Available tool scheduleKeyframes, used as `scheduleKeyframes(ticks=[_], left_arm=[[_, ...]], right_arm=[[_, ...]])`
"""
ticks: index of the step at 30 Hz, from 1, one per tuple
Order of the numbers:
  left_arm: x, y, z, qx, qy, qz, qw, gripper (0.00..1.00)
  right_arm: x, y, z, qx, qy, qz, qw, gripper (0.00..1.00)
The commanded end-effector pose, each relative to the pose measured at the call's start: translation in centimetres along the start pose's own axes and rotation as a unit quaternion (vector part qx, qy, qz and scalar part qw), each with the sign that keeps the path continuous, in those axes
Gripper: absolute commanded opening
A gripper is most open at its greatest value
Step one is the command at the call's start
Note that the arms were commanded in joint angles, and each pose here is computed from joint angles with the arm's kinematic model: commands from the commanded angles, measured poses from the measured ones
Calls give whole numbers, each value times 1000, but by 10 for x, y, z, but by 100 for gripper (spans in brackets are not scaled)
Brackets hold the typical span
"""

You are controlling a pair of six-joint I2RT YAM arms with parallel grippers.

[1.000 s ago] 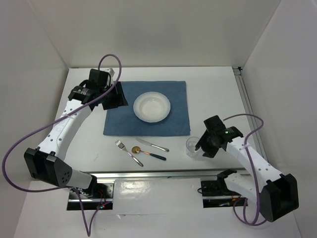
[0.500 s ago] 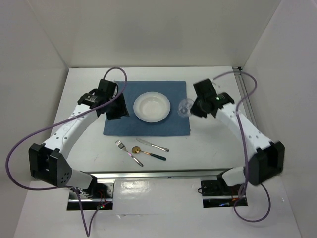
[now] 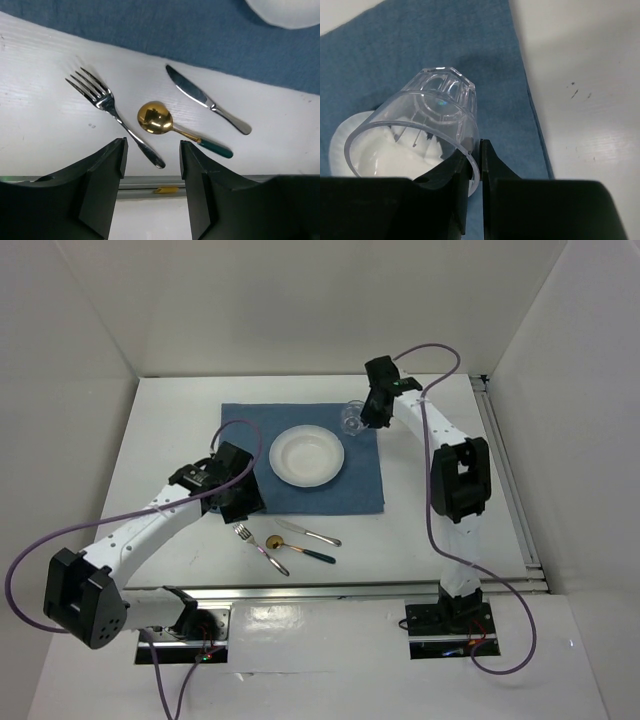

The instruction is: Set the dinner table for one person

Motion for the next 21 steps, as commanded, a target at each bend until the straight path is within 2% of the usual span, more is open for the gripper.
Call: scheduleKeyframes(ticks=[1,9,12,13,14,15,17,18,21], left_arm=[[-4,3,6,-10,-21,2,1000,63],[0,30,33,34,-5,-3,999,64],[7,37,40,44,-14,-20,999,65],[11,39,44,49,-13,-25,998,66],[13,40,46,52,-13,-28,998,66],[14,43,47,57,-5,-32,998,69],[20,49,54,80,-2,-56,995,70],[21,52,55,85,-1,-61,995,70],[21,57,60,104,-2,-64,993,69]], right_arm=[[9,9,-17,-22,-1,-16,1000,0],[11,41,-14,-26,-1,-12,1000,0],[9,50,-10,-15,2,-2,1000,27],[9,50,-10,-15,2,-2,1000,47],[11,48,-12,-18,3,-5,1000,72],[12,48,-11,-15,3,-9,1000,81],[14,43,-14,-19,4,-13,1000,93],[16,36,-18,-25,5,-18,1000,96],[22,12,-33,-48,5,-31,998,98]])
Point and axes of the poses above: each gripper's point midway between its finger pads, its own y axis out along the fingers, its own x axis along the line the jaws close on, z = x × y, the point moved 6 cm from there along -y, back along the fingers, and after that the axes turned 6 degrees about y, right-handed, at the moved point
